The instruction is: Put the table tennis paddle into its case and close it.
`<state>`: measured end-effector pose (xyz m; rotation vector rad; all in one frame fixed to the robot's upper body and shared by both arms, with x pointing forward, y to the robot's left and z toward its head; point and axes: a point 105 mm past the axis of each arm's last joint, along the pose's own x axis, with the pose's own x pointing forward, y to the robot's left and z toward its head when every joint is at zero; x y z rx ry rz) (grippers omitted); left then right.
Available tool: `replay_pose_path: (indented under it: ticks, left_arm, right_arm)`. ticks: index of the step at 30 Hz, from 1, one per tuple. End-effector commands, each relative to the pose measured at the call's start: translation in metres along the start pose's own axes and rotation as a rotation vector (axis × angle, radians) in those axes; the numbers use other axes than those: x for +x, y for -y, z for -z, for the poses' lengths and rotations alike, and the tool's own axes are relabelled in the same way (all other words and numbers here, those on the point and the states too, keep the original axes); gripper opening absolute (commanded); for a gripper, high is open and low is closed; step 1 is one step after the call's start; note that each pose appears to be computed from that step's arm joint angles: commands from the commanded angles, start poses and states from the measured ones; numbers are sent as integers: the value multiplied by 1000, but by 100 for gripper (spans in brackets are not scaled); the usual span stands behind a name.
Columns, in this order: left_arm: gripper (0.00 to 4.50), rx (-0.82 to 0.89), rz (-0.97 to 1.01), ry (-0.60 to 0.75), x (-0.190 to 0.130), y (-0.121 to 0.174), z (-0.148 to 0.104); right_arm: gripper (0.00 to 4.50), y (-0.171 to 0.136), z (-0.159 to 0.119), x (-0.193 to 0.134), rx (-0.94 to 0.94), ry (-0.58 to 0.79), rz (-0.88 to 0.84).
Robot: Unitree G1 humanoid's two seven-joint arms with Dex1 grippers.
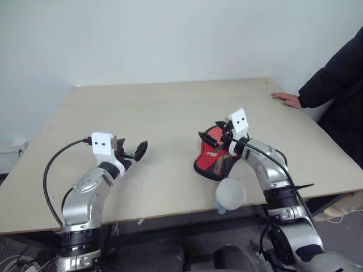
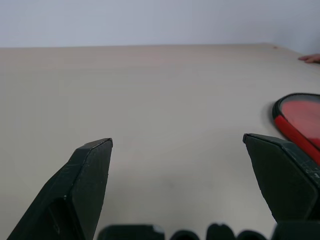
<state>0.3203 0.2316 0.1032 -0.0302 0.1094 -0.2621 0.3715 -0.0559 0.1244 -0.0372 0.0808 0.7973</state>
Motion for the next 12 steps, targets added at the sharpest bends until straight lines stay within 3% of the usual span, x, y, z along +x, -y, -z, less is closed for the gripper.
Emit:
replay_pose_path:
  ticks: [1,6,12]
  left_arm:
    - [450,64,56,66,-17,-2,-19]
    - [450,64,112,28,-41,-10,-10]
    - [450,84,125,-15,-48,-14,-2]
  right_arm:
    - [448,-8,-18,-10,-30,45,-53]
    - [448,-17,0,-20,-52,-27,-141]
    - [448,-22,0,-22,-70,-44,-202]
